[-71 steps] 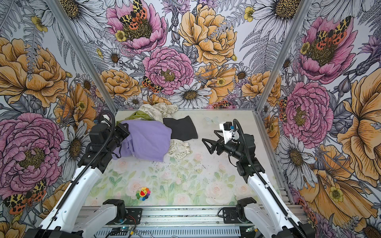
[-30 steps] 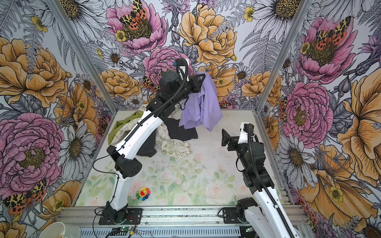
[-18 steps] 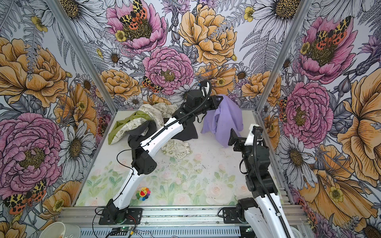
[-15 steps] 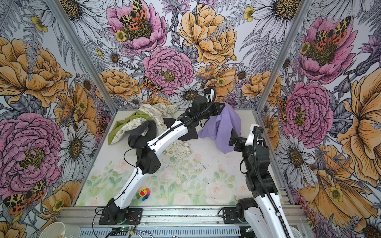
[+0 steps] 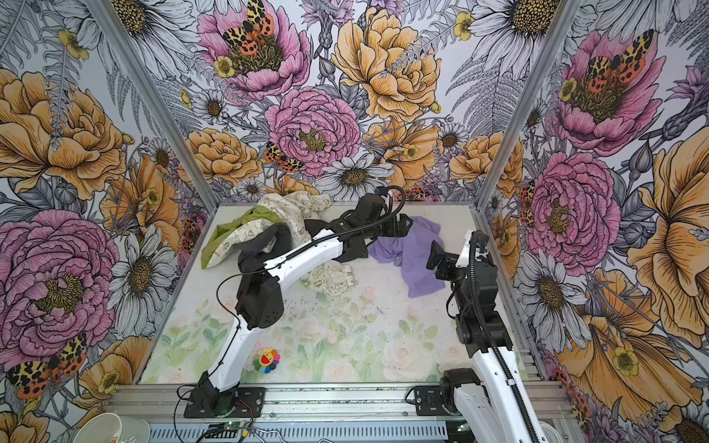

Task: Pick out a specific cloth from the pile

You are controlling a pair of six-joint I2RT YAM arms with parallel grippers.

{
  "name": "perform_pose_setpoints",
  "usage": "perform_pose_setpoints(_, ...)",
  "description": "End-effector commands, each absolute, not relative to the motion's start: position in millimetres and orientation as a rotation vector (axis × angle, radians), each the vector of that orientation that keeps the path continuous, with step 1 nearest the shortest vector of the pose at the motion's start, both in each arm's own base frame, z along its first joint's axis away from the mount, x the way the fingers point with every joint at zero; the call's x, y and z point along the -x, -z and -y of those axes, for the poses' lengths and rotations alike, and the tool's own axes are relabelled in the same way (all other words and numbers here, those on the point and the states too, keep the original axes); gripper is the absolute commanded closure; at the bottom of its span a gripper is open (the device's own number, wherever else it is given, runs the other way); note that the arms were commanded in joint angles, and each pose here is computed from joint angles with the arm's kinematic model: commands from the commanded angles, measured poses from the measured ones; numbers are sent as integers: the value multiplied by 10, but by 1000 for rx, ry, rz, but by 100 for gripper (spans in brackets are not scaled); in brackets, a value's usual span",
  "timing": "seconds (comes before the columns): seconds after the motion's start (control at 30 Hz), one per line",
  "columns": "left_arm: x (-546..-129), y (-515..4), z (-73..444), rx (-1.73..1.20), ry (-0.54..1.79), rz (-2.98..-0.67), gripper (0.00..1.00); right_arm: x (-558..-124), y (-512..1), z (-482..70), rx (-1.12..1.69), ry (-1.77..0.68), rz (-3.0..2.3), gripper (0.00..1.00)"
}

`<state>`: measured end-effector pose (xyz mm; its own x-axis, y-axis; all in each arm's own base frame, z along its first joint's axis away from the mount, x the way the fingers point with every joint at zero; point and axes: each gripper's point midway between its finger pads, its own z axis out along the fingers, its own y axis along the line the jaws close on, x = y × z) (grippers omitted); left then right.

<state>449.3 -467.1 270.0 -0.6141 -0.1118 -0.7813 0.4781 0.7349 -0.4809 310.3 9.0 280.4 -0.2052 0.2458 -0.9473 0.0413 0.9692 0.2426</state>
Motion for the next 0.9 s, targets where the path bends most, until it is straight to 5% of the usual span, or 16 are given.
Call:
perform_pose_setpoints(0.0, -4383, -3282, 4231, -228, 803, -1939, 1, -3210, -2775, -184, -201, -254, -1815, 1)
perform_pose_setpoints(0.27, -3539, -3114, 3313, -136, 669, -1960, 1, -3808, -2128, -407, -169, -346, -2087, 5)
perform_pose_setpoints(0.7, -2546, -2533, 2845, -270, 590, -1955, 1, -4875, -1303, -748, -69, -268, -2320, 27)
perform_pose_setpoints(0.87, -2578, -2573, 2700, -169, 591, -1865, 1, -5053, -1068, -675, -75, -193, -2362, 59)
